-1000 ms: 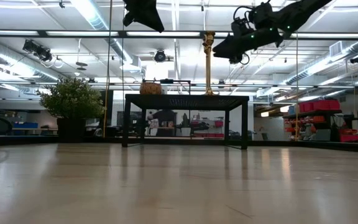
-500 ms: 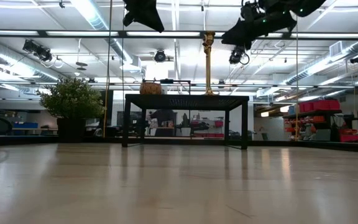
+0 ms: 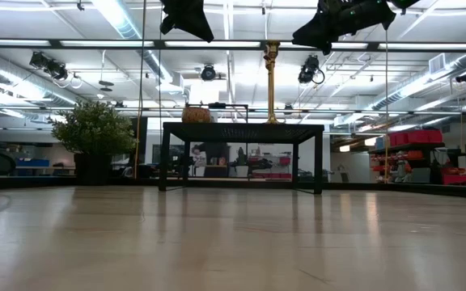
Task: Pick & Place candle stick holders
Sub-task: Return to Home Position
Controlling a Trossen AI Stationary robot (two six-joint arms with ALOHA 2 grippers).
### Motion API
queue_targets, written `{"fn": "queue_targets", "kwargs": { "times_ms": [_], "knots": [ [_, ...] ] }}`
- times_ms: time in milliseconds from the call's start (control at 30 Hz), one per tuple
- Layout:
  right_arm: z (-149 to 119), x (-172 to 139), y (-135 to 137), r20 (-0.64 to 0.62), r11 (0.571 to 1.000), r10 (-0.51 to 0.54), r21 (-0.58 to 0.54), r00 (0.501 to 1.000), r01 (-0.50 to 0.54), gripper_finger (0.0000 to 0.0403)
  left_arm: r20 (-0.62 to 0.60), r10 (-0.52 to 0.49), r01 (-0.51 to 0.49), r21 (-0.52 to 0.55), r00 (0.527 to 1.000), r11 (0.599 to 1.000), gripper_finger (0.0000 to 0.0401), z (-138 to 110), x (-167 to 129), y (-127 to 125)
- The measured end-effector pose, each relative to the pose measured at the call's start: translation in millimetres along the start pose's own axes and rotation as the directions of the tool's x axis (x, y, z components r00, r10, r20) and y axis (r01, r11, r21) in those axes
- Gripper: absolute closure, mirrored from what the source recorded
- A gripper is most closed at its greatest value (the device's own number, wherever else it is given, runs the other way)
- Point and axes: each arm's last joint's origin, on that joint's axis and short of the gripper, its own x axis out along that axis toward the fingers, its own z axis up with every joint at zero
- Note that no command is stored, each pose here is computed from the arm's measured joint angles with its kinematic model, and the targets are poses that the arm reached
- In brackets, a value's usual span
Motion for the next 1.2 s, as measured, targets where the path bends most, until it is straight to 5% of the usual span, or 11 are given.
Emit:
{"fn": "queue_targets", "kwargs": {
  "times_ms": [533,1000,1200],
  "knots": [
    [-8,4,6,-0.048,0.998,0.045,-0.042,0.998,-0.047,0.0291,0.000,0.000,0.000,0.000,1.000,1.000,0.0373,0,0,0],
    [-2,13,35,-0.038,0.987,0.150,-0.059,0.988,-0.152,0.0392,0.000,0.000,0.000,-0.001,1.000,1.000,0.0373,0,0,0],
    [10,-1,57,0.001,0.979,0.195,-0.064,0.981,-0.194,0.0400,0.000,0.000,0.000,-0.001,1.000,1.000,0.0373,0,0,0]
  ]
}}
